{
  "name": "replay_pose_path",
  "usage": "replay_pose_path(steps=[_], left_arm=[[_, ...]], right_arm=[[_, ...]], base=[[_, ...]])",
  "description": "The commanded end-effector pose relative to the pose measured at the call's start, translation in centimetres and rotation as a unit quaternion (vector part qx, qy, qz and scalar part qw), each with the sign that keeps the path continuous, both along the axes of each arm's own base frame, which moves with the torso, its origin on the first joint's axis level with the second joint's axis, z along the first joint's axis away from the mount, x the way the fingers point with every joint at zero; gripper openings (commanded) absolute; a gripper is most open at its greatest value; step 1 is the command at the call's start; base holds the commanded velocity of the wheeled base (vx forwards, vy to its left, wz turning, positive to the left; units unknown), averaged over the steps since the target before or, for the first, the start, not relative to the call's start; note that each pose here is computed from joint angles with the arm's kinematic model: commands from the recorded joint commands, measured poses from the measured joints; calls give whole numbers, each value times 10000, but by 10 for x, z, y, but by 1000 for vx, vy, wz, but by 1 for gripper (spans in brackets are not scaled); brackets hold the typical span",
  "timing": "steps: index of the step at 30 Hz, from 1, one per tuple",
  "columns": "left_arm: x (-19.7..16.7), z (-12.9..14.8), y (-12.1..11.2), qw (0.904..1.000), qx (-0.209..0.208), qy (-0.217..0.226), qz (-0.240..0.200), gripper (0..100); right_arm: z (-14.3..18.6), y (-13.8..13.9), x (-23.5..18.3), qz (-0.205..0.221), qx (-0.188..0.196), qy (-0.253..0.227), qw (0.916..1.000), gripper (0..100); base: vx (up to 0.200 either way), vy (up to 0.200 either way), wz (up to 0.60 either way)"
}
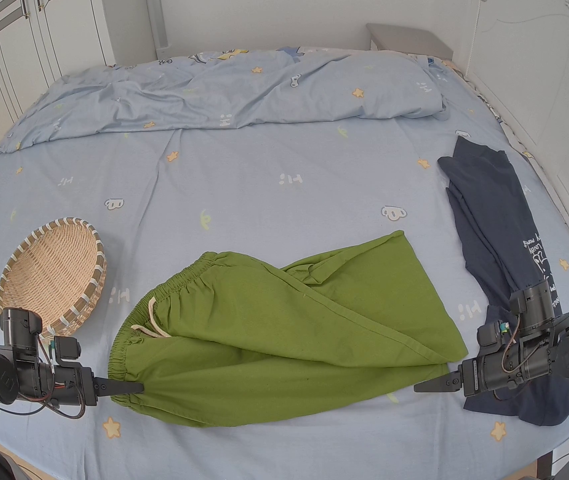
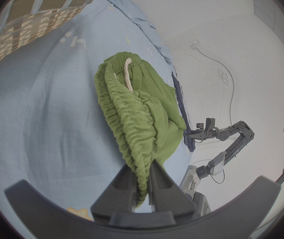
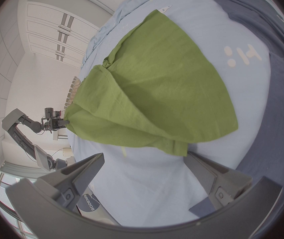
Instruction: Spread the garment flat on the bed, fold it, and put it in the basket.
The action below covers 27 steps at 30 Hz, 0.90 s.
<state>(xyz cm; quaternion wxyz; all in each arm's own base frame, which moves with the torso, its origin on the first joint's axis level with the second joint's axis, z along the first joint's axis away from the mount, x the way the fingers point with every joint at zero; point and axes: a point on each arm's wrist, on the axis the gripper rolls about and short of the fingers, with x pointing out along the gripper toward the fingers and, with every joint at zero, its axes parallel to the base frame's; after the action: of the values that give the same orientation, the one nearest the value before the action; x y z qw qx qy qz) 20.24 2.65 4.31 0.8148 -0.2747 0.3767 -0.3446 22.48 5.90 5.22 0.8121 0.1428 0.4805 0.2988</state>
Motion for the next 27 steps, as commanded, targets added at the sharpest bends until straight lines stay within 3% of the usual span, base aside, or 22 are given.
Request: replay_pose_path(steps=[1, 21, 22, 27], left_arm=[[0, -1, 0, 10000, -10, 27, 4, 0], [2, 0, 1, 10000, -4, -3, 20, 0], [2, 0, 2, 10000, -2, -10, 27, 0], [3, -1, 2, 10000, -7, 12, 35, 0]], right_arm=[[-2, 0, 7, -29, 4, -12, 10000, 100], [-17, 1, 19, -104, 25, -143, 9998, 100], [-19, 1, 20, -125, 36, -124, 9998, 0], [-19, -3, 21, -205, 43, -131, 9997, 0]], base=[[0, 0, 0], [0, 0, 0], [0, 0, 0], [0, 0, 0]])
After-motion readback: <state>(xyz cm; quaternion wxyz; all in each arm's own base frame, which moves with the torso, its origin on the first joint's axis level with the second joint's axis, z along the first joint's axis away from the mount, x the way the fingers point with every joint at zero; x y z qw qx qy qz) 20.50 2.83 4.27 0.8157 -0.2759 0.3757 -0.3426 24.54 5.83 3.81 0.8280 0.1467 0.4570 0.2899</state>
